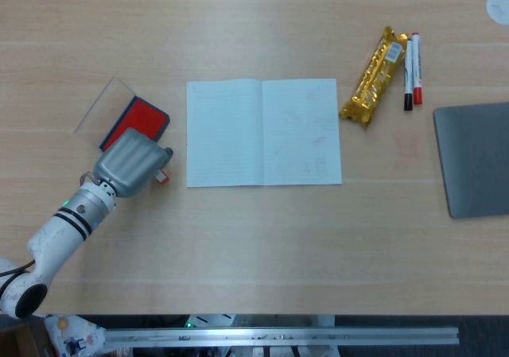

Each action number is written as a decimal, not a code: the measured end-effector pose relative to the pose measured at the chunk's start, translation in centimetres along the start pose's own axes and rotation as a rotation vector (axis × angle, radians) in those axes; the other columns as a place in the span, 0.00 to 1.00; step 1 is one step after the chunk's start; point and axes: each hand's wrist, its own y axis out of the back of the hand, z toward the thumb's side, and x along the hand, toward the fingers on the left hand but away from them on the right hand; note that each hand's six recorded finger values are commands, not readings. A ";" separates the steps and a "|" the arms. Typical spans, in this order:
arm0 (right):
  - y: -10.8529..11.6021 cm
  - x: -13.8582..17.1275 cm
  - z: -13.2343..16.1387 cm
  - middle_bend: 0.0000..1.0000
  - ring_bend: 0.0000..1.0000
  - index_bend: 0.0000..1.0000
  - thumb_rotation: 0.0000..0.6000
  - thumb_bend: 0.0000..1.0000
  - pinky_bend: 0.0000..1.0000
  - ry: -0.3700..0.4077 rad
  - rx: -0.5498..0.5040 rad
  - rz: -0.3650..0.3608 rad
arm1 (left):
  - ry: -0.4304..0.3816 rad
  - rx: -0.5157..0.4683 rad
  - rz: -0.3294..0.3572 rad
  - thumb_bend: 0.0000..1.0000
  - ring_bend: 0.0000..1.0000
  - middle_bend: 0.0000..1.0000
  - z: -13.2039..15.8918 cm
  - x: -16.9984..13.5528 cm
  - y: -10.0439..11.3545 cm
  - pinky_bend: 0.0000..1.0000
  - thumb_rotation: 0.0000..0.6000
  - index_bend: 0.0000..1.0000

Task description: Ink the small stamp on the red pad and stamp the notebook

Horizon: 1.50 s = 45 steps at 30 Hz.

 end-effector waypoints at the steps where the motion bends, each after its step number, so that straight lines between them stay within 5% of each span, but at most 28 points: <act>1: 0.0 0.0 0.0 0.35 0.18 0.26 1.00 0.20 0.30 -0.001 0.000 0.000 | 0.000 0.001 -0.001 0.33 1.00 1.00 0.0 0.0 0.0 1.00 1.00 0.49; 23: 0.0 0.1 -0.2 0.35 0.18 0.26 1.00 0.20 0.30 -0.005 -0.003 0.001 | -0.013 -0.034 -0.006 0.38 1.00 1.00 0.0 0.0 -0.1 1.00 1.00 0.54; 36: 0.0 0.1 -0.2 0.35 0.18 0.26 1.00 0.20 0.30 -0.008 -0.004 0.002 | -0.010 -0.052 0.060 0.38 1.00 1.00 -1.0 0.5 3.8 1.00 1.00 0.54; 45: 0.0 0.2 -0.3 0.35 0.18 0.26 1.00 0.20 0.30 -0.017 0.000 0.003 | 0.031 -0.038 0.064 0.38 1.00 1.00 -2.5 1.7 4.0 1.00 1.00 0.54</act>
